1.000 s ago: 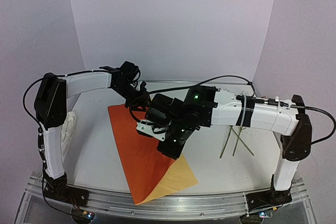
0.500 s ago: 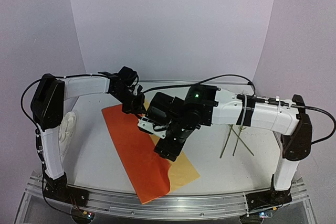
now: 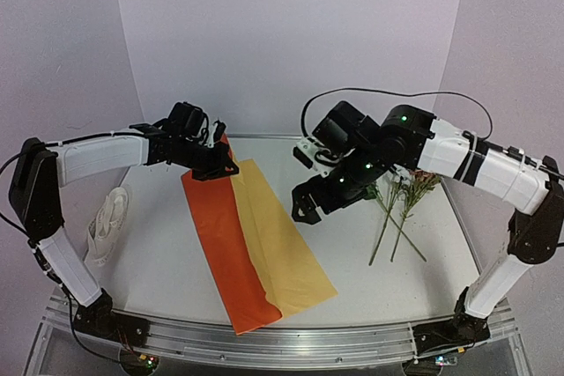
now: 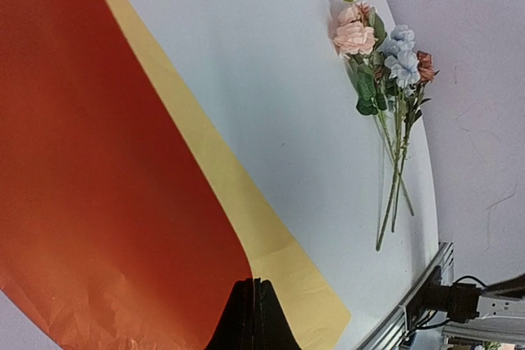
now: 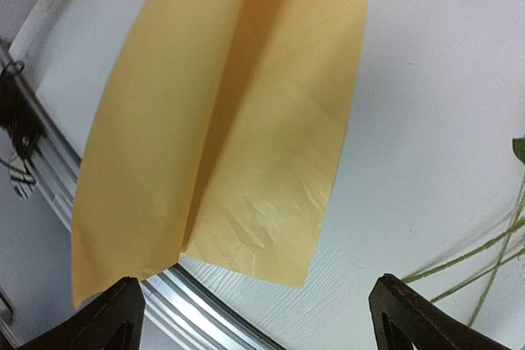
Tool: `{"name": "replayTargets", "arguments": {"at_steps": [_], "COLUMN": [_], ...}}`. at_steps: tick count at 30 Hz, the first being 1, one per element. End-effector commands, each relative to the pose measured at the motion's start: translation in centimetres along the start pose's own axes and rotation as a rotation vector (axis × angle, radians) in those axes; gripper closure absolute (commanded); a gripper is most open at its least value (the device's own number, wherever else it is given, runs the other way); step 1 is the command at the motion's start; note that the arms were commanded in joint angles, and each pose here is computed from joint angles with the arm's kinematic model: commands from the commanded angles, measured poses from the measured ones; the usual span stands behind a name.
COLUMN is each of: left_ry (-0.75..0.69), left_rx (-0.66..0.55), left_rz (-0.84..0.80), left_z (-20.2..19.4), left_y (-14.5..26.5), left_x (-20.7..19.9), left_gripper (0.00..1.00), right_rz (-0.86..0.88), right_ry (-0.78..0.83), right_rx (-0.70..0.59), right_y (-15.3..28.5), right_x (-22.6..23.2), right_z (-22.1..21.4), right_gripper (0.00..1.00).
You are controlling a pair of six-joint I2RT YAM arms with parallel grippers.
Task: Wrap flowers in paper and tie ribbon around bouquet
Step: Pass from the left arm to the right, then unfold the folded wrapping paper at the center of the board.
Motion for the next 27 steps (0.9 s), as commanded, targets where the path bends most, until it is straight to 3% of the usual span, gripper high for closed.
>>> {"name": "replayTargets", "arguments": {"at_steps": [1,13,27], "left_ry": [-0.003,0.122,0.162], "left_rx": [-0.11,-0.196,-0.228], "left_rz": [-0.066,0.024,0.076], "left_z": [1.2,-0.9,-3.6], "left_y": [2.2,5.6,8.3], "left_x": [-1.6,-0.3,0.4], "left_gripper": [1.0,1.0,1.0], "right_rz": [-0.093,-0.303,-0.439], "right_ry": [-0.253,-0.41,-0.384], "right_rx": [0.022,0.052,0.021], "right_y": [-3.6,-13.7,-17.8], "right_x": [-3.2,-6.3,-6.6], "right_z": [0.4,0.6,-0.4], "right_gripper": [0.02,0.02,0.02]}}
Point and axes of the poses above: each gripper's point midway between its finger pads, its own y axis back along the fingers, its own x axis along the line the jaws close on, z = x × y, the point moved 4 cm from there along y, back along the fingers, and after that the axes turned 15 degrees about -y, right-handed, at the moved point
